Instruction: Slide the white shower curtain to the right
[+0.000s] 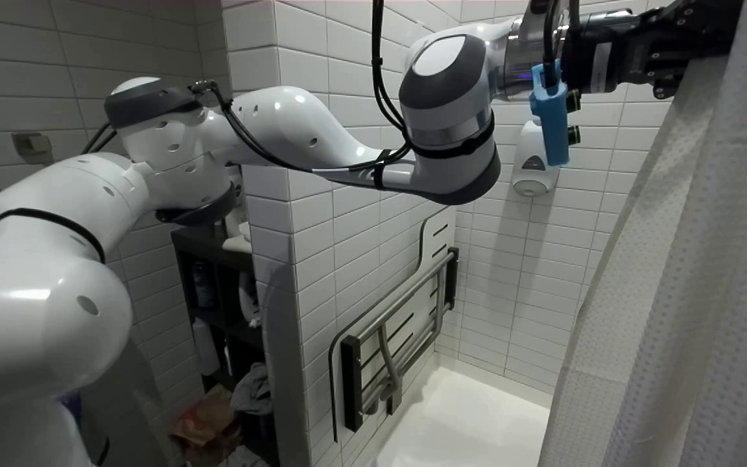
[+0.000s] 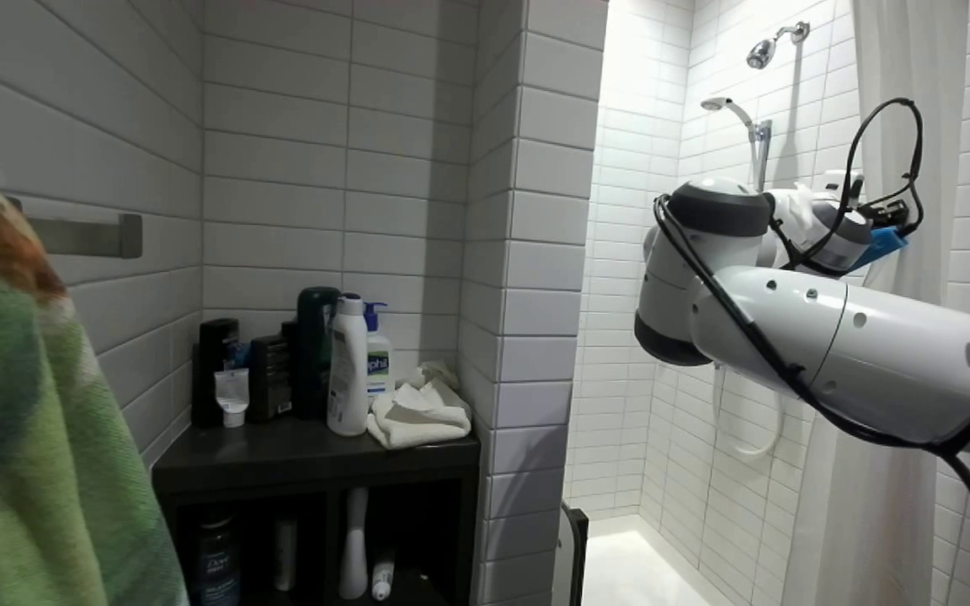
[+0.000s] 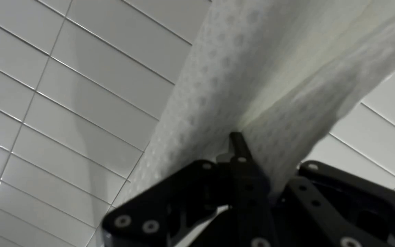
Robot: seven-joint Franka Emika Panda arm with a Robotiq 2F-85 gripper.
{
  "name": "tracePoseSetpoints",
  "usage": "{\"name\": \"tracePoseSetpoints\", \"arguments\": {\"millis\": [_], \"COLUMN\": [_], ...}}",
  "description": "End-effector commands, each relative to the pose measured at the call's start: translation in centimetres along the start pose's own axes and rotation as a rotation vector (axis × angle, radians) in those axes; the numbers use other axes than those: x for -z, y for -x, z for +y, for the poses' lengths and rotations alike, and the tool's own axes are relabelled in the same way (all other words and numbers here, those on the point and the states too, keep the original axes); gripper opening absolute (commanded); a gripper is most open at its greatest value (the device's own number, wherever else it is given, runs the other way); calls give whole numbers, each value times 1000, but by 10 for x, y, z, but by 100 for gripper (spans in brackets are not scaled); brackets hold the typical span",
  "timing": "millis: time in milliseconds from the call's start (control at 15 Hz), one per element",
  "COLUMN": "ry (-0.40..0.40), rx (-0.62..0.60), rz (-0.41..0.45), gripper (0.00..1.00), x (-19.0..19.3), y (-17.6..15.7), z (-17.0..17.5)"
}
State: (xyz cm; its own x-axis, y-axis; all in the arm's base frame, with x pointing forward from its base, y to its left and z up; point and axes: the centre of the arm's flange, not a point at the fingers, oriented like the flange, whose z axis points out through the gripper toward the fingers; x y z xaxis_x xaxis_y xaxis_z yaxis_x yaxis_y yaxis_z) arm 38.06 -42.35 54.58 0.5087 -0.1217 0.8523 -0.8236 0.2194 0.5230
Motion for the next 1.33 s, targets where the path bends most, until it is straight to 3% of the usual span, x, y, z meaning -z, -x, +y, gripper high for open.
{"name": "tracePoseSetpoints", "arguments": {"millis": [0,733,1267], "ry": [-38,-22,39], "rx": [-7,-53,-39], "rz": [-151,-221,-254], "gripper": [0,0,0], "x": [-29,-36,-72], "y": [26,24,49], "z": [-10,0,6]}}
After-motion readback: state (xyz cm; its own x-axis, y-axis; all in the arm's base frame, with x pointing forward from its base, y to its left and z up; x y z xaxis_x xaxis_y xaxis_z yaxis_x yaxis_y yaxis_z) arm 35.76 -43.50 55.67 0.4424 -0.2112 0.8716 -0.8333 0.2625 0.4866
